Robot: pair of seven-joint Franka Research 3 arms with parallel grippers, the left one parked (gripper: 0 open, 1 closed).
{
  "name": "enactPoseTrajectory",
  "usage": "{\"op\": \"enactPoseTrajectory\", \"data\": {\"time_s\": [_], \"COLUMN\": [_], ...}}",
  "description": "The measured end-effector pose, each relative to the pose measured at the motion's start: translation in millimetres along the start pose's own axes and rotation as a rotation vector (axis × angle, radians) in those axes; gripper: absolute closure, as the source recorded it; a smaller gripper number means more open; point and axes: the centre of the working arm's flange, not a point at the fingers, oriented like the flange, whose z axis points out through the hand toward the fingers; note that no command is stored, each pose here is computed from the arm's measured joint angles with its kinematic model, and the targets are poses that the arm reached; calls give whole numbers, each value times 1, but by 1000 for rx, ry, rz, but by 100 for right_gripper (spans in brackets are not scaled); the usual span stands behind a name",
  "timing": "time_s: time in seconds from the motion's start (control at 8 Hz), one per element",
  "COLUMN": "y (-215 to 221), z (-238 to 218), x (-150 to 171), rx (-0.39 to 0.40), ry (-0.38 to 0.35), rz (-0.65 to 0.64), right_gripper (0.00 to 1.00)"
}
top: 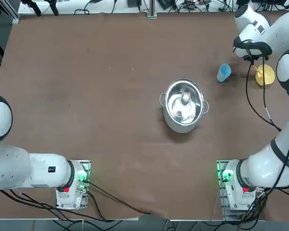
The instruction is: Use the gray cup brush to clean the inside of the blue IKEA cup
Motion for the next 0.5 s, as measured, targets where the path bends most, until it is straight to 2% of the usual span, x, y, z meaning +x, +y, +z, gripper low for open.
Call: {"op": "enactPoseTrajectory", "data": {"time_s": [0.25,0.5], "y": [4,27], "z": [-18,-60], "x": [5,15], "rx": [47,166], "ry": [5,6], "rz": [16,-28], "right_gripper": [0,0]}}
